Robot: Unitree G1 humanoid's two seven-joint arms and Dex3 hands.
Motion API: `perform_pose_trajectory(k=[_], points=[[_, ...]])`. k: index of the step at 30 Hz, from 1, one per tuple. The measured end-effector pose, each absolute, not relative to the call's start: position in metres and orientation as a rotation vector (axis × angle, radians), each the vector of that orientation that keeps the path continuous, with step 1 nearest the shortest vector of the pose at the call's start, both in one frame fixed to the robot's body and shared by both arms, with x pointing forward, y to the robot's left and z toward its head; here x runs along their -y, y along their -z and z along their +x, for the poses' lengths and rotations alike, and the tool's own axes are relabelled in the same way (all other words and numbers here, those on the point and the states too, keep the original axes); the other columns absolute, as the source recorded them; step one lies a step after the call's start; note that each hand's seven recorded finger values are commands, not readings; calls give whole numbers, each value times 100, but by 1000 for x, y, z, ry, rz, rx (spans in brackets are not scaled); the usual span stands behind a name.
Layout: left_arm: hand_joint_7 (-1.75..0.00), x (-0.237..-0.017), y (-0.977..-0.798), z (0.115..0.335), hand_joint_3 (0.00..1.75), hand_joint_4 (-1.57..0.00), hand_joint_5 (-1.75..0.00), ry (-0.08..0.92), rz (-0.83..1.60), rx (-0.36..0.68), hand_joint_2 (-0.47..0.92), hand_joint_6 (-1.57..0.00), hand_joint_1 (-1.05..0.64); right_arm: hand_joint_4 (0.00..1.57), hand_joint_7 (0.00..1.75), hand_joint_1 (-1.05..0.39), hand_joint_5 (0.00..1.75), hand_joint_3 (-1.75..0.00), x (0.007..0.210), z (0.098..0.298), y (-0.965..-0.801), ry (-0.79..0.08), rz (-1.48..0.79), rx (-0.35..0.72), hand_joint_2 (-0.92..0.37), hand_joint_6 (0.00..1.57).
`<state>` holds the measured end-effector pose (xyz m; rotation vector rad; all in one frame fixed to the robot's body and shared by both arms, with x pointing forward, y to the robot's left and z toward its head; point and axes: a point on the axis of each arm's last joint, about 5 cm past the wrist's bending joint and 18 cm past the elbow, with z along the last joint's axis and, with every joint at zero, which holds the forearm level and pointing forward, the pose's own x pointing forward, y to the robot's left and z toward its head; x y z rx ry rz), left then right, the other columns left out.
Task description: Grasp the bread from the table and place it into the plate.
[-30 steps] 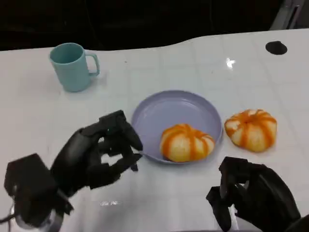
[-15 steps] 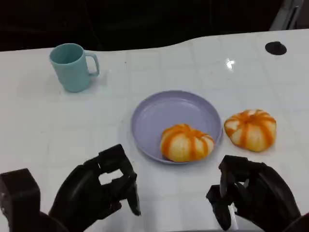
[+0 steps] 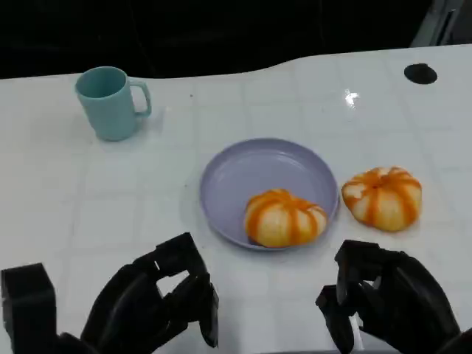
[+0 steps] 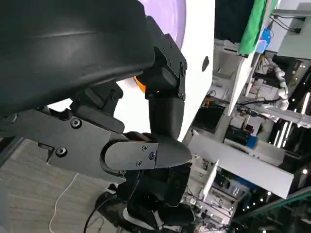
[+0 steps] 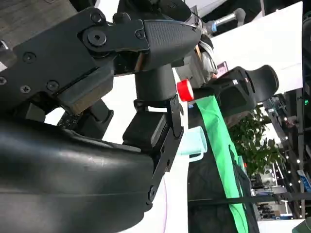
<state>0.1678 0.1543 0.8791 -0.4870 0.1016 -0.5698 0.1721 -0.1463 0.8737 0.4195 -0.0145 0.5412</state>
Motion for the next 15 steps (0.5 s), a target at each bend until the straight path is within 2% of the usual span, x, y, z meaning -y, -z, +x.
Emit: perform_pose_trajectory(k=[15], points=[[-175, -153, -871, 168, 43, -89, -175, 612, -516, -141, 92, -66, -62, 120, 153, -98, 166, -41, 146, 174, -872, -538, 420, 10, -77, 104]])
